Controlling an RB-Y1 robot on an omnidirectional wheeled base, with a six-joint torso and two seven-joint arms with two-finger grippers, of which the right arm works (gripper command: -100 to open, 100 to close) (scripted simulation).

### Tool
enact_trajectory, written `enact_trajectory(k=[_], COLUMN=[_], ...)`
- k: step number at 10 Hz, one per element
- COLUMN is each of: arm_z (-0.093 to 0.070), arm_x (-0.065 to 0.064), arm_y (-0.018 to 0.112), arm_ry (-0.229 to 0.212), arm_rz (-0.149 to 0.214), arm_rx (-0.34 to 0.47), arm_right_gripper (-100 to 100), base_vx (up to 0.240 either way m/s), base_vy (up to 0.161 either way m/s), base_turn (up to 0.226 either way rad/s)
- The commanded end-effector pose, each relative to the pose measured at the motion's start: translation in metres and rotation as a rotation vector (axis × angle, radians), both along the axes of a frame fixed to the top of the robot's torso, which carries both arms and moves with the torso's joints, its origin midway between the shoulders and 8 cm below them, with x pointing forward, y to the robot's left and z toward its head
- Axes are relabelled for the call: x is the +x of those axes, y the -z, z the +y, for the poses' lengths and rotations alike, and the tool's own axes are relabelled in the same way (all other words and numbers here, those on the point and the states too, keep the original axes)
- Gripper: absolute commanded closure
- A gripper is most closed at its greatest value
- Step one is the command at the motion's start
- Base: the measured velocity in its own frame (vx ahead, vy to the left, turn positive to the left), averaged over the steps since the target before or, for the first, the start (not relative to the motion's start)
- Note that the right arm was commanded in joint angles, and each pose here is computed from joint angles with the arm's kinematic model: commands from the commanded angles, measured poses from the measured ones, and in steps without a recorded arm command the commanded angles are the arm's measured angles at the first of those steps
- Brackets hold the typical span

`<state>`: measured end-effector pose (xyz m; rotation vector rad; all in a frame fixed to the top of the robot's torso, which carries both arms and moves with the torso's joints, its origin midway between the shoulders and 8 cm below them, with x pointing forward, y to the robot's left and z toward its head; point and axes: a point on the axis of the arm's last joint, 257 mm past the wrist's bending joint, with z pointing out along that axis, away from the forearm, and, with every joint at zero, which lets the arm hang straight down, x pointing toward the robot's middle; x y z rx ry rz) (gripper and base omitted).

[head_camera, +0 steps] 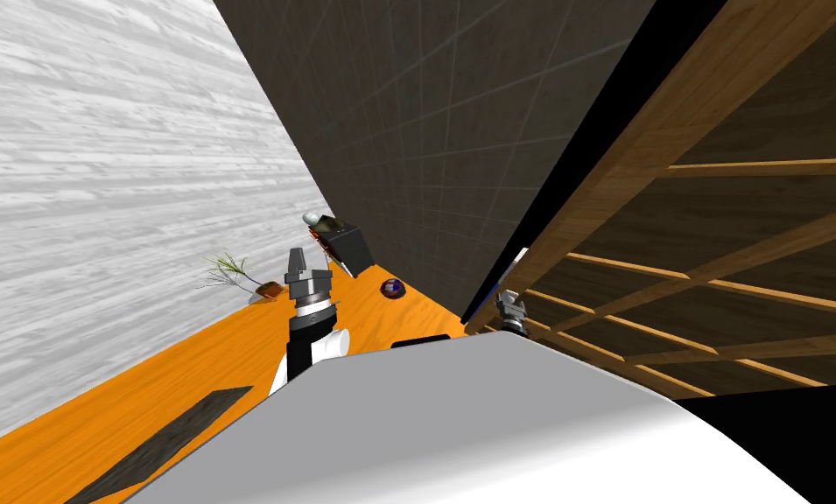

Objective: Pull the door open

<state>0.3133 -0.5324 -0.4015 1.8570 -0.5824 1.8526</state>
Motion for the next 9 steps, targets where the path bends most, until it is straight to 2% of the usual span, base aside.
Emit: enact_trajectory(k=[1,6,9], arm_z=[0.001,0.001,0.015], arm_x=[0.000,0.000,0.008], arm_y=[0.000,0.000,0.000], arm_ry=[0.000,0.000,-0.058], arm_rz=[0.001,0.001,0.000], arm_rx=[-0.002,-0.002,0.005], arm_right_gripper=[100,100,100], base_vx=[-0.008,-0.012,-0.212], base_vy=[0.001,0.002,0.014], base_turn=[-0.002,0.003,0.068])
